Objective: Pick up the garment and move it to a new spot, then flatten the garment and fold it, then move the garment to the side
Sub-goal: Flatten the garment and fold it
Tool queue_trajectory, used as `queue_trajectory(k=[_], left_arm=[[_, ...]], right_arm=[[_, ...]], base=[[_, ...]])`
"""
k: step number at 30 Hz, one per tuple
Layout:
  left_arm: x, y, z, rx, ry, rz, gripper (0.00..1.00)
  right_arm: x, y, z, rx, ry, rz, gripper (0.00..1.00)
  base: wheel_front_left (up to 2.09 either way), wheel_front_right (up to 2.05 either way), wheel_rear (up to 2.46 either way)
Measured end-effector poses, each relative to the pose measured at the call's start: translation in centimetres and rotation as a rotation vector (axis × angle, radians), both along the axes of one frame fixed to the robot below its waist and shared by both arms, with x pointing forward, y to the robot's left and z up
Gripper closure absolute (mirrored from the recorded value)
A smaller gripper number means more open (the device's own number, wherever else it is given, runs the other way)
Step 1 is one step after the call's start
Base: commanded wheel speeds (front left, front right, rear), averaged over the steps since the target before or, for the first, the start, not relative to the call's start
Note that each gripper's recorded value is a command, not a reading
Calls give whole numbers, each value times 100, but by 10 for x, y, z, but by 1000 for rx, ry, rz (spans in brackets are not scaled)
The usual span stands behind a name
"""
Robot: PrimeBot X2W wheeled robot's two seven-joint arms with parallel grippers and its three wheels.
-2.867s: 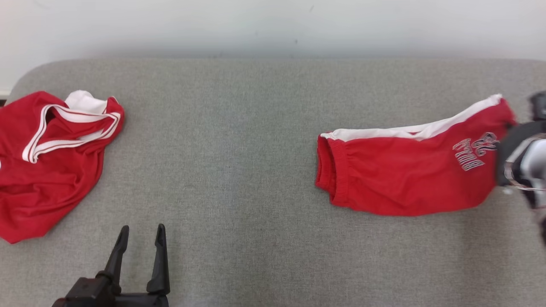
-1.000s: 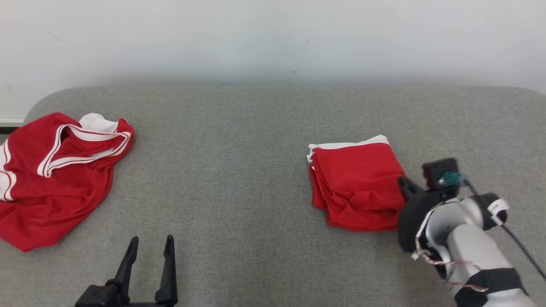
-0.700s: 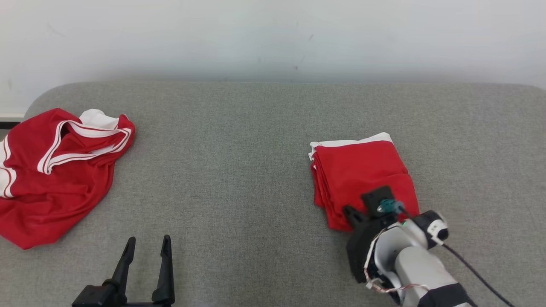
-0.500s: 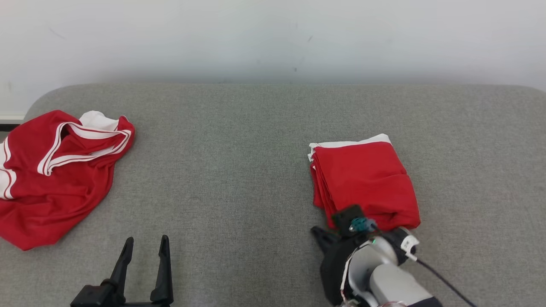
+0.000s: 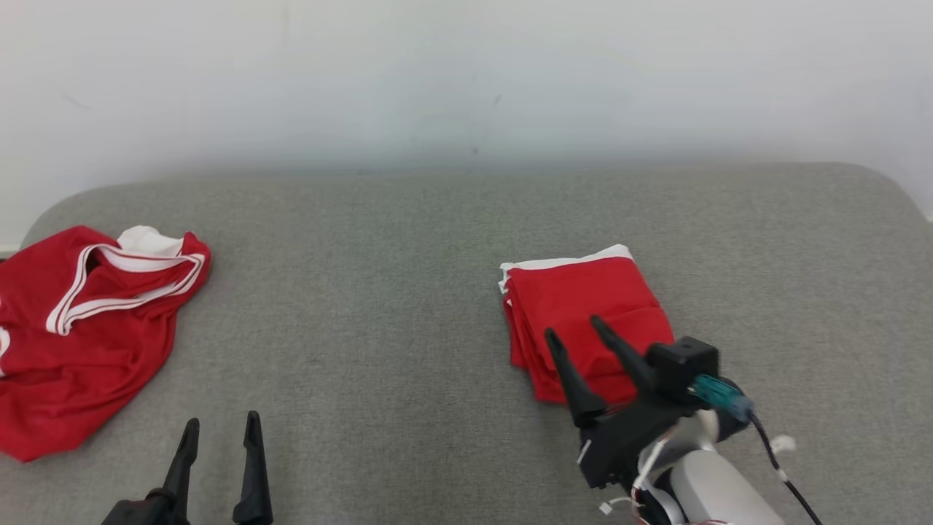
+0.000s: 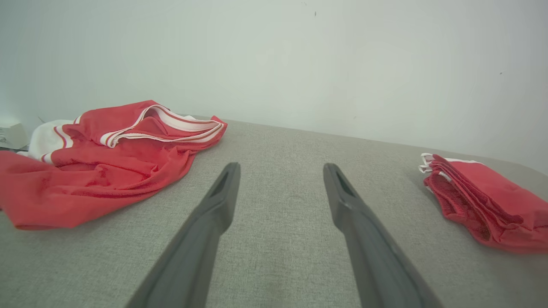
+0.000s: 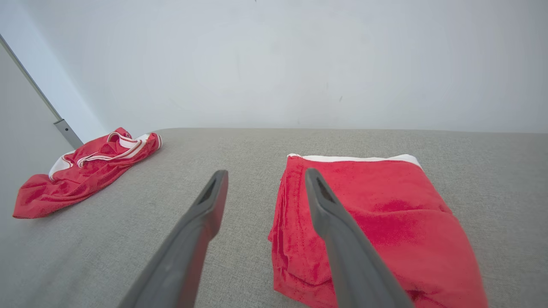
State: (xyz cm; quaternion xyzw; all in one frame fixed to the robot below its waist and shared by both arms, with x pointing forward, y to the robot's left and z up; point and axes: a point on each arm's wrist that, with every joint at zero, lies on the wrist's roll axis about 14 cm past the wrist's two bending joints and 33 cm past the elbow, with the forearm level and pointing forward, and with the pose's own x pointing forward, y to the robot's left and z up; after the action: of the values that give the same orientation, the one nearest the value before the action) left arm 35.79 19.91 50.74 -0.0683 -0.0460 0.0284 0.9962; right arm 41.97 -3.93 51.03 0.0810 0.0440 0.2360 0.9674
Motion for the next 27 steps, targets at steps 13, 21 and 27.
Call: queue_trajectory(k=[13, 21, 27], left_arm=[[19, -23, 21, -7, -61, -66, 0], [26, -34, 23, -19, -66, -96, 0], [23, -35, 18, -17, -47, -99, 0]], right_arm=[[-18, -116, 22, -33, -148, -316, 0], [-32, -147, 9, -8, -106, -384, 0], [-42, -157, -4, -57, -85, -386, 0]], base=[[0, 0, 0], [0, 0, 0], [0, 0, 0]])
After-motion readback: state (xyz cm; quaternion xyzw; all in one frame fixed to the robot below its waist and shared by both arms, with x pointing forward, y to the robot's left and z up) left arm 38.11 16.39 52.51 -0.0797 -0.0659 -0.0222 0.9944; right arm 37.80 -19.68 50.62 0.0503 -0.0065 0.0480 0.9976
